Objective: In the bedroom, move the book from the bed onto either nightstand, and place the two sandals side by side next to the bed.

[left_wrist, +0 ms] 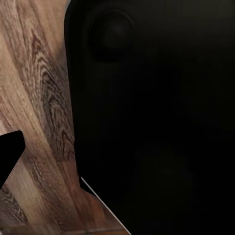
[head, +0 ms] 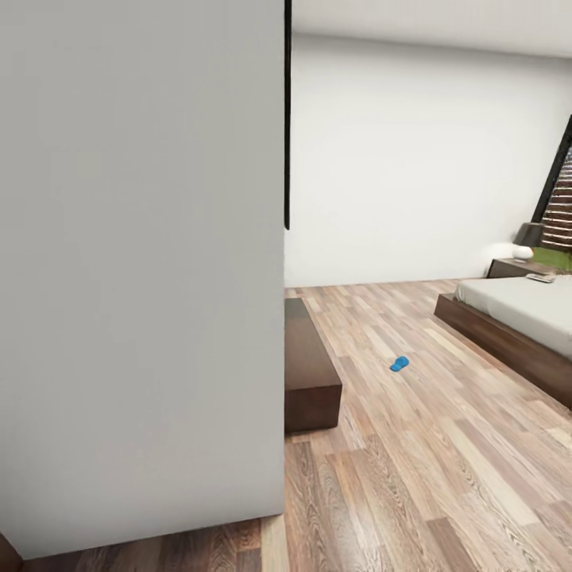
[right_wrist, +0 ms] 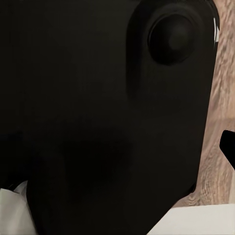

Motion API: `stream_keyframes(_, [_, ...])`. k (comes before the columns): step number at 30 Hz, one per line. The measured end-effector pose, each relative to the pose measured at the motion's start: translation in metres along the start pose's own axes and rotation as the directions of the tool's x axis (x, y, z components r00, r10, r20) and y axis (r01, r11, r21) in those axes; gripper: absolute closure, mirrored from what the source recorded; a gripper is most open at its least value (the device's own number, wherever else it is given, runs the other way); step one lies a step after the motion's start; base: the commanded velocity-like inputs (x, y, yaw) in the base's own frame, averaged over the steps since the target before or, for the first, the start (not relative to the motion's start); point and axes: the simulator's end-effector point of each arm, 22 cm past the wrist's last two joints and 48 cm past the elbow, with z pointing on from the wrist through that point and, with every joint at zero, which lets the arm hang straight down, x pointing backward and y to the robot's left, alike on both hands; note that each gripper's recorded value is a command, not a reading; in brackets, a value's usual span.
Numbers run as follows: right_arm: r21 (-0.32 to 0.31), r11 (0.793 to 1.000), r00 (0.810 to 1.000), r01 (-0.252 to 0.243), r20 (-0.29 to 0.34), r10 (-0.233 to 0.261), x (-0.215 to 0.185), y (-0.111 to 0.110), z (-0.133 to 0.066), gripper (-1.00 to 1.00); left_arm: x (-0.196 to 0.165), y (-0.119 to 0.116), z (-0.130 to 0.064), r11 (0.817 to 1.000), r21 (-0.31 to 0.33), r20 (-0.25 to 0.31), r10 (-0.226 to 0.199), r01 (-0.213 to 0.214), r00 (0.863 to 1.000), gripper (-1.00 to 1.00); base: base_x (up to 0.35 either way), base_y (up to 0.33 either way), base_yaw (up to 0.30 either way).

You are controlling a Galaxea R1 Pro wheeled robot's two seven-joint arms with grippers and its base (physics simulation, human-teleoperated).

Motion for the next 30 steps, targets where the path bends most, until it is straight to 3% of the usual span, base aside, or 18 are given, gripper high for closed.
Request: stream_keyframes(30, [-0.001, 1.000, 1.000, 0.007, 0.000, -0.007, 0.0002, 0.0004, 0.0000, -1.00, 0.0006, -0.0002, 0.0000, 1.000, -0.001, -0.002, 0.001, -0.001, 1.000, -1.00, 0.000, 0.000, -0.213])
